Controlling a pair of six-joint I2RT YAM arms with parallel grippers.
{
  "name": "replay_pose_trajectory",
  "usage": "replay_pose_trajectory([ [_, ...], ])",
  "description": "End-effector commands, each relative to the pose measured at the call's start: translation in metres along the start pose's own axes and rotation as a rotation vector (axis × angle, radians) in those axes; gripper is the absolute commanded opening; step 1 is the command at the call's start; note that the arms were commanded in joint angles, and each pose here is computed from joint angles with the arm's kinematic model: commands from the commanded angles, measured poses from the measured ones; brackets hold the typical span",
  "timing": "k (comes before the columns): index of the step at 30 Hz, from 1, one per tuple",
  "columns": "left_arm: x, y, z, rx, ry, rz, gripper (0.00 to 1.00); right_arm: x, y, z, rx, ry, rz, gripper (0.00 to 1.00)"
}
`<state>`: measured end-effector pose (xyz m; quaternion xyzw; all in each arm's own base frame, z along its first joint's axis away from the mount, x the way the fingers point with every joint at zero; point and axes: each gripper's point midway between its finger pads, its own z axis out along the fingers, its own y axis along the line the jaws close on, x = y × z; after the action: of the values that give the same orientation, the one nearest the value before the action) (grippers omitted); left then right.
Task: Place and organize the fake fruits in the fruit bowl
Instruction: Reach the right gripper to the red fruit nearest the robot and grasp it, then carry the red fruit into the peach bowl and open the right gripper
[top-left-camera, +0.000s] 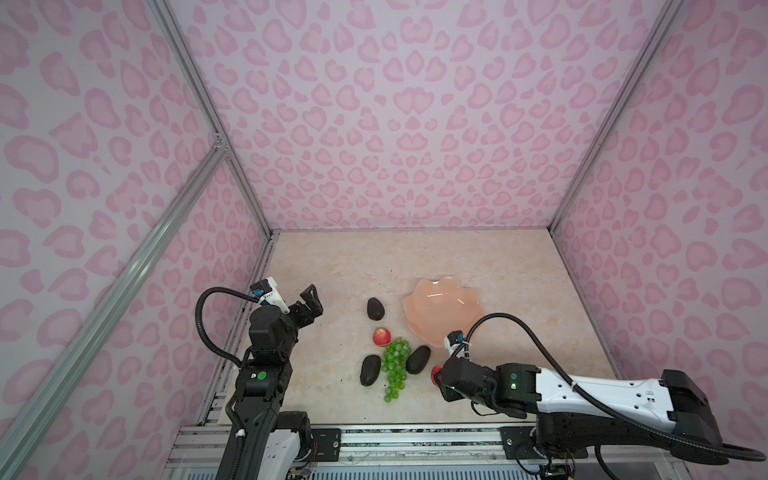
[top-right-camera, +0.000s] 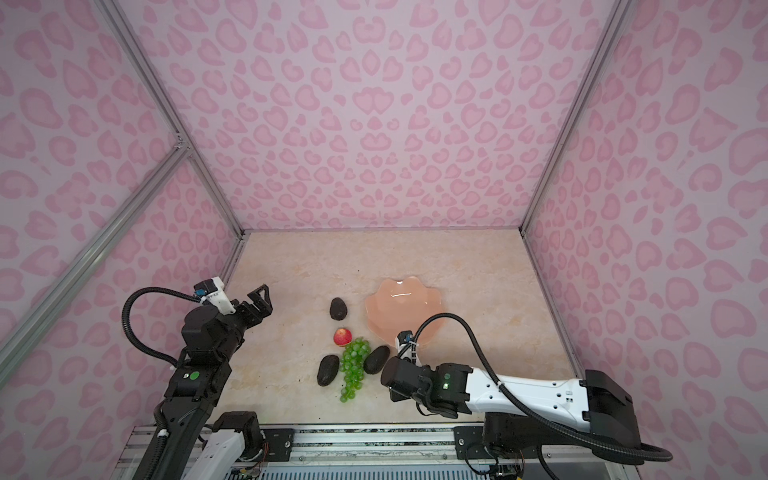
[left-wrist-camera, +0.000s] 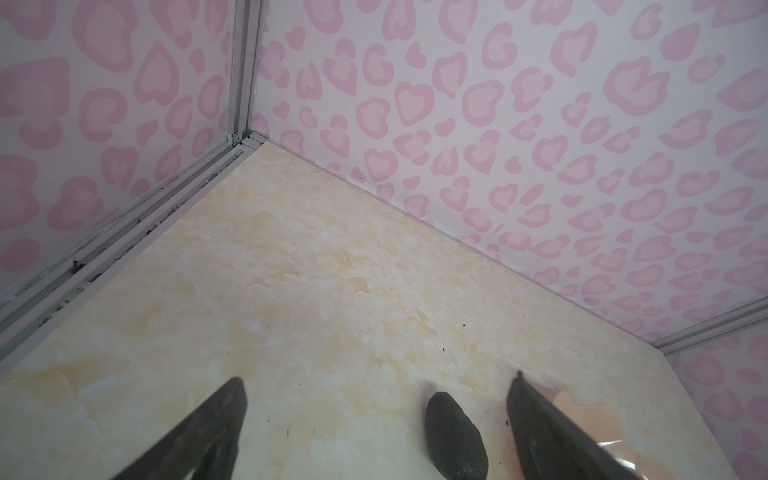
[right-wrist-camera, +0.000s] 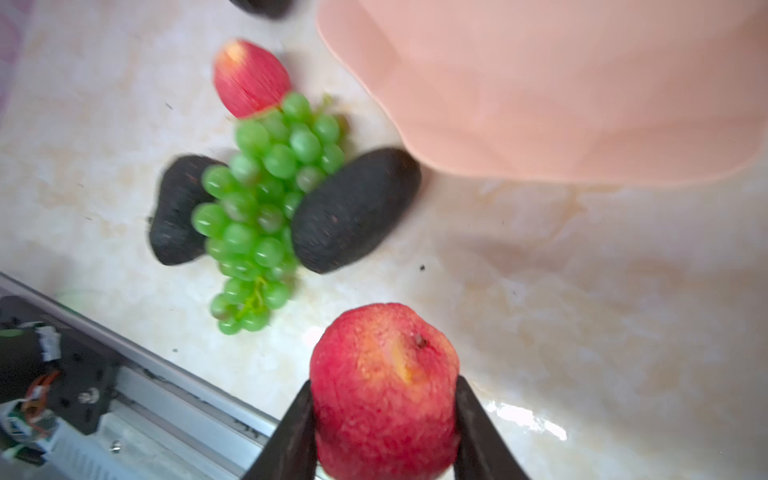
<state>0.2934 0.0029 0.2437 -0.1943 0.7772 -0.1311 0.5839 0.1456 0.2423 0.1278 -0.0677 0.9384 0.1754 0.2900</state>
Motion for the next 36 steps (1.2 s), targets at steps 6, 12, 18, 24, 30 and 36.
replay_pose_trajectory([
  [6, 0.016, -0.002, 0.001, 0.021, 0.066, -0.007, 0.99, -0.099, -0.04, 0.001, 0.16, -0.188, -0.066, 0.39],
  [12, 0.027, -0.002, 0.001, 0.023, 0.135, -0.019, 0.99, -0.141, -0.054, 0.056, 0.244, -0.138, -0.062, 0.38],
  [18, 0.042, -0.006, 0.005, 0.049, 0.211, -0.034, 0.98, -0.13, -0.053, 0.114, 0.269, -0.044, -0.092, 0.37],
  [24, 0.056, -0.011, 0.012, 0.073, 0.283, -0.038, 0.97, -0.119, -0.059, 0.149, 0.287, -0.003, -0.084, 0.41],
  [30, 0.074, -0.017, 0.02, 0.08, 0.339, -0.021, 0.96, -0.116, -0.062, 0.16, 0.287, 0.021, -0.067, 0.6],
  [36, 0.093, -0.031, 0.032, 0.099, 0.396, -0.003, 0.96, -0.132, -0.063, 0.138, 0.287, -0.031, -0.047, 0.74],
])
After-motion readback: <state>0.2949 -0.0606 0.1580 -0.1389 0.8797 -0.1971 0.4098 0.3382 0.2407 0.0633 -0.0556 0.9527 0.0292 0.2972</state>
